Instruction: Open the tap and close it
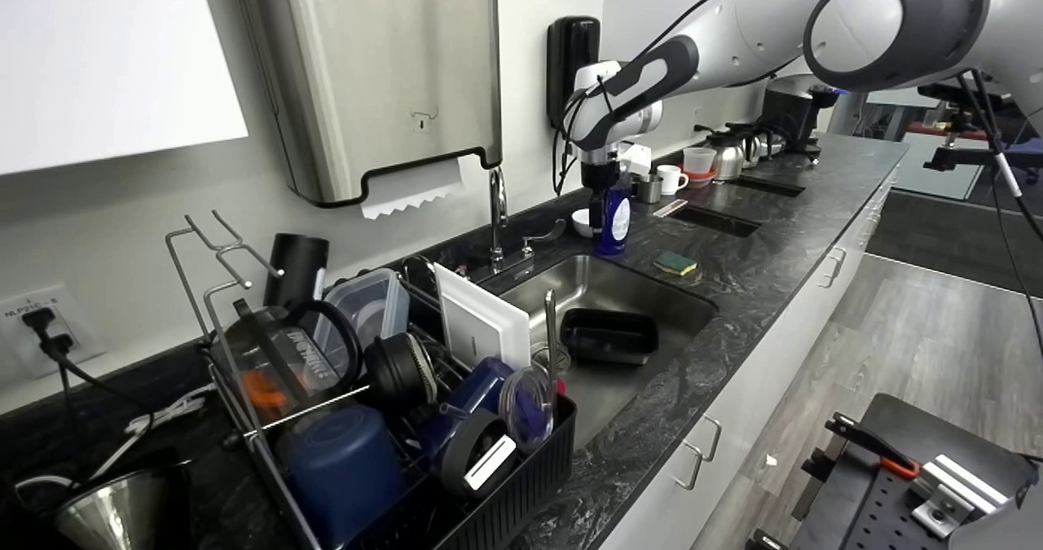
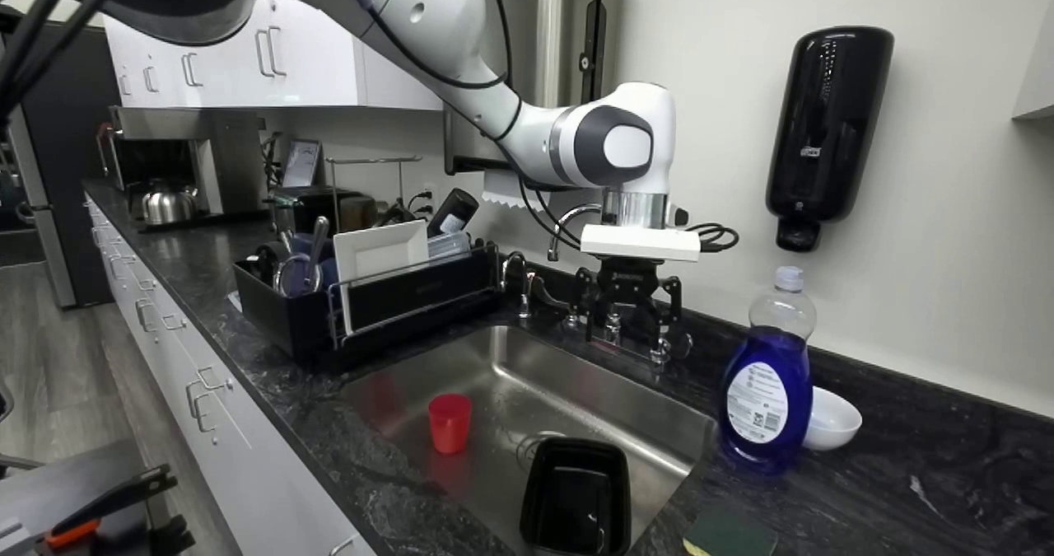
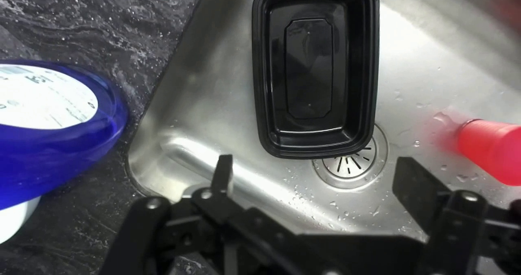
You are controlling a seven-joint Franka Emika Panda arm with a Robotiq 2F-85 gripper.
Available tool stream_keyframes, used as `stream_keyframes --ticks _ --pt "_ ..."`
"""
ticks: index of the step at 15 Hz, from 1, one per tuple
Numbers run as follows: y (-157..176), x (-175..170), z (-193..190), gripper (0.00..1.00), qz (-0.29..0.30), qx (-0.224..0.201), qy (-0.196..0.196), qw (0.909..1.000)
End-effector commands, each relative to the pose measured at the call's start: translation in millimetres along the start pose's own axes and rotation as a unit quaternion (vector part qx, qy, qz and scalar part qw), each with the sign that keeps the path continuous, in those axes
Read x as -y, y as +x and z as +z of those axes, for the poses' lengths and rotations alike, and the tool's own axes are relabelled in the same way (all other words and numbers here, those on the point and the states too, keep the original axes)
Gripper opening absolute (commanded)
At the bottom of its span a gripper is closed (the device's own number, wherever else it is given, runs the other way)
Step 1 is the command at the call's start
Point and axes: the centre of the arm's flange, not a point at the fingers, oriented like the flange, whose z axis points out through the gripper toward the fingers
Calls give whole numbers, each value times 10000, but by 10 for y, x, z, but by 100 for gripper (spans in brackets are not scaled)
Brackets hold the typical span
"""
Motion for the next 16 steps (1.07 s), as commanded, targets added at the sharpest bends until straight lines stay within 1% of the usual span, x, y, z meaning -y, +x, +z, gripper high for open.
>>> stream_keyframes --ticks 1,8,13,16 --pt "4 0 -2 100 -2 -4 -2 10000" --pt "4 24 95 100 58 47 -14 10000" --pt "-219 434 65 100 210 122 71 9997" --pt "-380 691 -108 100 236 105 23 9997"
